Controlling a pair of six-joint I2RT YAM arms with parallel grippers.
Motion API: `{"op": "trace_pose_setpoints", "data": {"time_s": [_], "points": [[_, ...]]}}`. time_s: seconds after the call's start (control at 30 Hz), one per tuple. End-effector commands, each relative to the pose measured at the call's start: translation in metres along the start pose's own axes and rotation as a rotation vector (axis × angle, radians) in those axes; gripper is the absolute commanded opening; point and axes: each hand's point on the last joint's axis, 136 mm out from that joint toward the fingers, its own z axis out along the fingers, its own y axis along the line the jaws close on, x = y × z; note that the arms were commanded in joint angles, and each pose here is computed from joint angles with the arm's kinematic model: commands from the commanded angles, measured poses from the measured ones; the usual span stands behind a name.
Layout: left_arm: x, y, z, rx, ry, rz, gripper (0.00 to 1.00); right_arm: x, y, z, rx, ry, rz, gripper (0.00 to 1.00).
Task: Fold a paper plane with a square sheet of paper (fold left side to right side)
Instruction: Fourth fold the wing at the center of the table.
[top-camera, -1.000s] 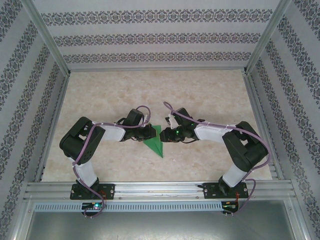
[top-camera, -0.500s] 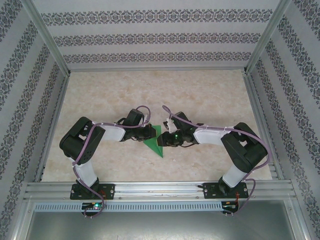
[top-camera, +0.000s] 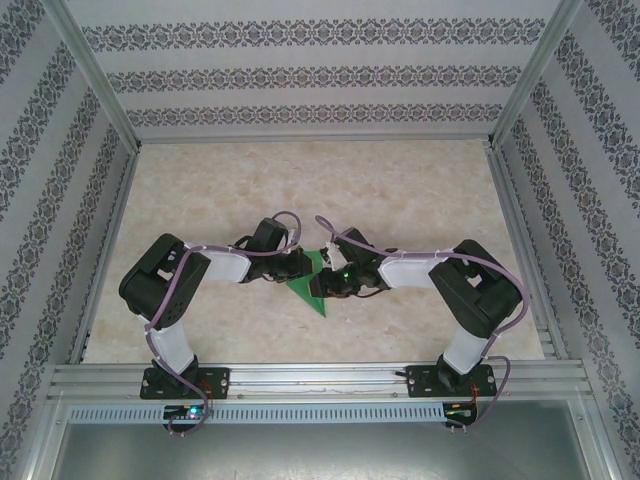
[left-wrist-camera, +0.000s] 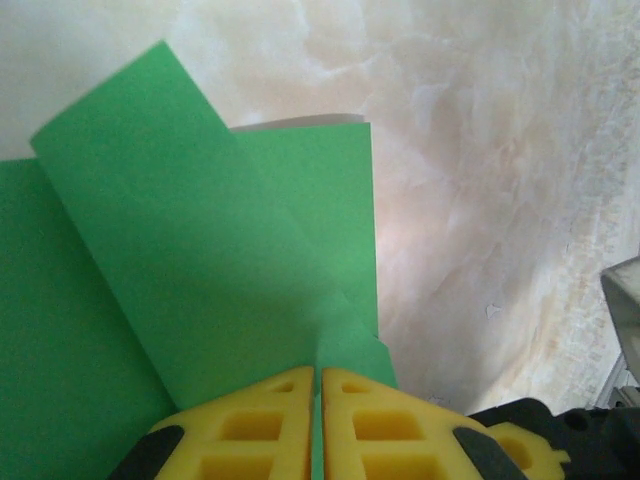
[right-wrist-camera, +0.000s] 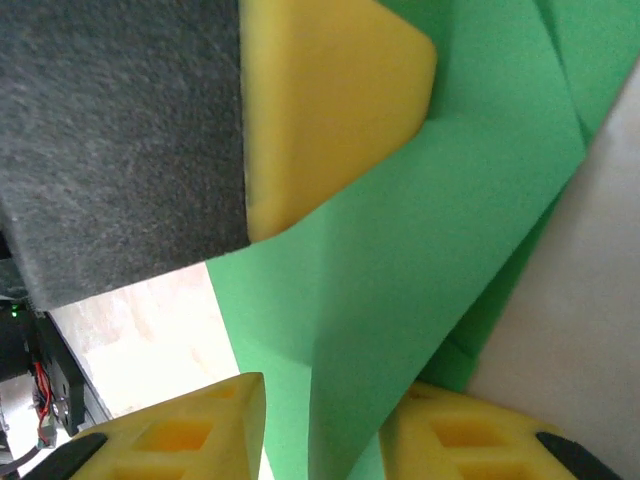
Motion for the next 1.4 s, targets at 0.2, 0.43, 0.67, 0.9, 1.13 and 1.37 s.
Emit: {"op": "trace_pose_setpoints", "data": {"time_s": [0.2, 0.43, 0.67, 0.9, 1.13, 1.37], "points": [[0.022, 0.044, 0.000, -0.148, 0.038, -0.072, 0.11, -0.005, 0.008, 0.001, -0.029, -0.006, -0.009, 0.30], [0.020, 0.043, -0.001, -0.150, 0.033, -0.068, 0.11, -0.006, 0.009, -0.021, -0.037, -0.056, 0.004, 0.37], [0.021, 0.044, -0.003, -0.159, 0.033, -0.070, 0.11, 0.001, 0.006, -0.039, -0.032, -0.085, 0.033, 0.46], [0.021, 0.045, -0.001, -0.161, 0.036, -0.073, 0.11, 0.005, 0.006, -0.060, -0.024, -0.117, 0.031, 0.49], [0.022, 0.046, 0.000, -0.161, 0.036, -0.075, 0.11, 0.013, 0.029, -0.065, -0.125, -0.094, 0.025, 0.25], [0.023, 0.045, -0.002, -0.162, 0.038, -0.073, 0.11, 0.024, 0.042, -0.046, -0.188, -0.038, 0.041, 0.05]]}}
